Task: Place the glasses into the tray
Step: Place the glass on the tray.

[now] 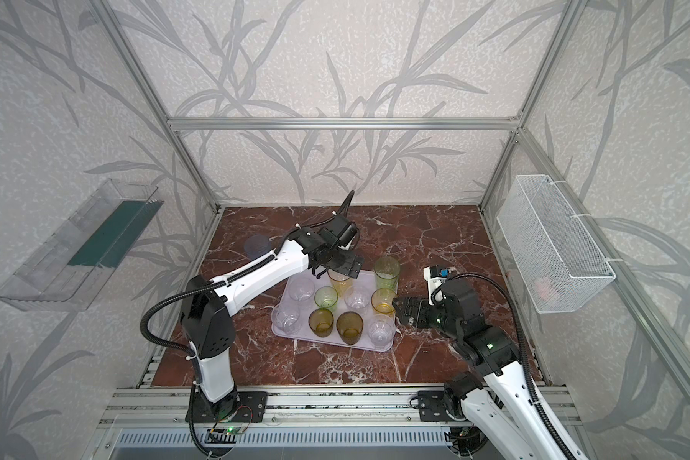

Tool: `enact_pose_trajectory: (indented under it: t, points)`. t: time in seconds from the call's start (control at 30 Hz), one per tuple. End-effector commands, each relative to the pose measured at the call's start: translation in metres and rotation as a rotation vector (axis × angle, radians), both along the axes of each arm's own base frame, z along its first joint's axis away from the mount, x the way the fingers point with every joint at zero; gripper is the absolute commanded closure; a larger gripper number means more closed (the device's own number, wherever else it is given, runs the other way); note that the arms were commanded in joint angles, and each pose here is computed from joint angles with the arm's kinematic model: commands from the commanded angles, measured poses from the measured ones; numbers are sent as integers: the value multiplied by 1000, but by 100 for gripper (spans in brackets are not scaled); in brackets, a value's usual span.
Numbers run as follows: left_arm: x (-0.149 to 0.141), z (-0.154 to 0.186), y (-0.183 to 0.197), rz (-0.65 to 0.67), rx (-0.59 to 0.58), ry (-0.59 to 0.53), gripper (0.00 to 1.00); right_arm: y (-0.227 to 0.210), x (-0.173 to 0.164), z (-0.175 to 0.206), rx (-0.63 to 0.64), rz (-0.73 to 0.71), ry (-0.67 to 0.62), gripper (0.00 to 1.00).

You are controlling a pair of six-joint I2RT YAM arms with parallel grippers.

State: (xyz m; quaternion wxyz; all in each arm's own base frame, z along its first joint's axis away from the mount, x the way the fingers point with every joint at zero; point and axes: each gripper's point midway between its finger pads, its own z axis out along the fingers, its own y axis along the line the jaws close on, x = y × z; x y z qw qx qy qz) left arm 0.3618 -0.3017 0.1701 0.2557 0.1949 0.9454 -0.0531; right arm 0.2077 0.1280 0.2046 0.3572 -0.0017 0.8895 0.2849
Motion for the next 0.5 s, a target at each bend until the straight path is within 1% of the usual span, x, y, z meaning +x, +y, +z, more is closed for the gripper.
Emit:
enact_pose_trajectory:
  t: [0.0, 0.13, 0.23, 0.47]
  points:
    - [3, 29, 9, 21, 0, -79, 1, 1, -1, -2, -3, 12, 9, 1]
    - [3, 35, 12, 28, -7, -103, 1, 1, -1, -4, -3, 11, 17, 1]
    - [5, 41, 16, 43, -16, -142, 1, 2, -1, -3, 3, 14, 18, 1]
    - [11, 61, 37, 93, 12, -236, 1, 2, -2, -2, 7, 11, 14, 1]
